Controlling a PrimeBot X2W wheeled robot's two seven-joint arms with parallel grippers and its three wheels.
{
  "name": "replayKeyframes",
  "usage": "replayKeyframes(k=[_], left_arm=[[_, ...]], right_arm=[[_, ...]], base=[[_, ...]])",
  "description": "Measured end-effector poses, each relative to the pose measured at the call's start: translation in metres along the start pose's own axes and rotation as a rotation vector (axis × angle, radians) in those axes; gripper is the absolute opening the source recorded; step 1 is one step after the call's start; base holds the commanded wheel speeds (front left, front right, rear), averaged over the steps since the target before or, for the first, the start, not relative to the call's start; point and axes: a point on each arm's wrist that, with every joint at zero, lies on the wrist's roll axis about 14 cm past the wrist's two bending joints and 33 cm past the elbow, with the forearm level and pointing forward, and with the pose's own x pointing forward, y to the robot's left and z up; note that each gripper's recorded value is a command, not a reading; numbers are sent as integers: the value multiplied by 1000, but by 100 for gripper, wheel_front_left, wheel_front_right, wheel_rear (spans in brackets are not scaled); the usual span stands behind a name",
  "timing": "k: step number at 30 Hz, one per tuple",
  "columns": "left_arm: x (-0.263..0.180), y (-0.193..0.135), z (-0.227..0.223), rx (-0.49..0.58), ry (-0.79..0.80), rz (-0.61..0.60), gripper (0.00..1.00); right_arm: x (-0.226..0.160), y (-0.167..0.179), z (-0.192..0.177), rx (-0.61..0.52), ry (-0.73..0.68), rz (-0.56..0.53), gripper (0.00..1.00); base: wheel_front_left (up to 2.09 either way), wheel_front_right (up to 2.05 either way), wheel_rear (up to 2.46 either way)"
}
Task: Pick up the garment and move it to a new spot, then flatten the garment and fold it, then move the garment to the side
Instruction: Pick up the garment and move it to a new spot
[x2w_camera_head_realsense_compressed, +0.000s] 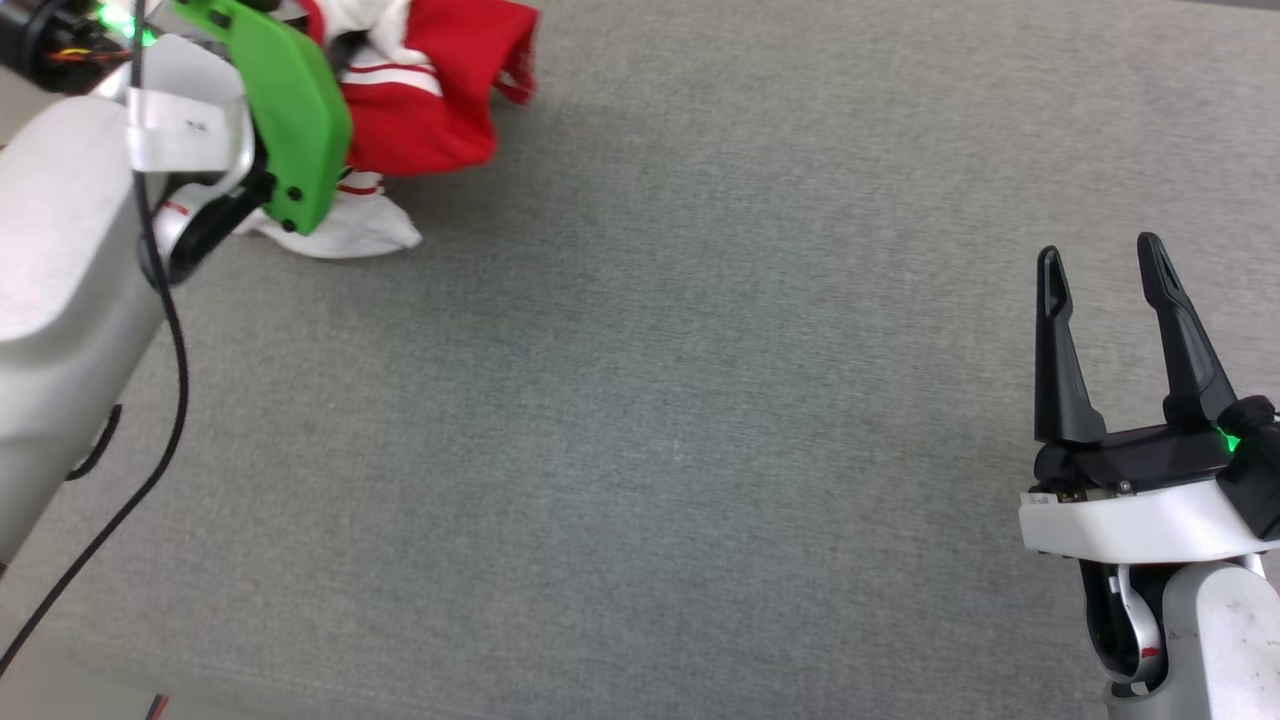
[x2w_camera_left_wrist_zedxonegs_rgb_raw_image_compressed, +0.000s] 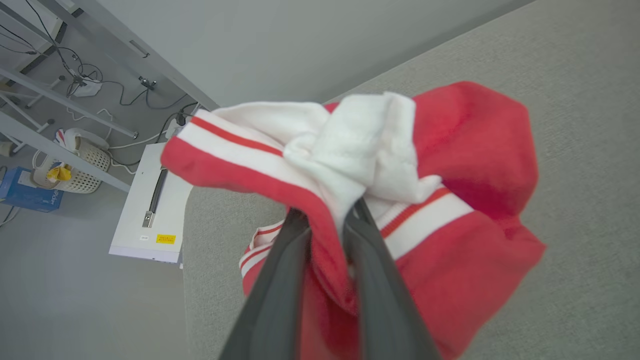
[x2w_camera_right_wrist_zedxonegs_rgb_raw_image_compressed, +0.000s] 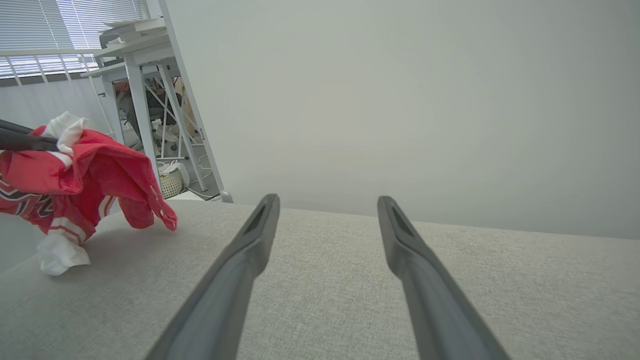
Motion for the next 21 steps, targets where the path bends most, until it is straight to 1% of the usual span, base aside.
replayKeyframes(k=[4, 7, 12, 17, 21], left_arm=[[5, -41, 32, 55, -95, -103, 0], [10, -84, 55, 116, -165, -202, 0], [18, -160, 80, 147, -260, -383, 0], [26, -232, 90, 154, -313, -550, 0], [30, -296, 77, 185, -293, -693, 0]], right_arm=[[-7, -9, 12, -5, -16, -30, 100], [-14, -18, 20, -13, -28, -60, 100], [-27, -38, 32, -35, -40, -120, 100], [-42, -59, 40, -60, -43, -187, 100], [-56, -79, 46, -78, -43, -253, 100]], base=[[0, 0, 0], [0, 0, 0], [0, 0, 0], [0, 0, 0], [0, 0, 0]])
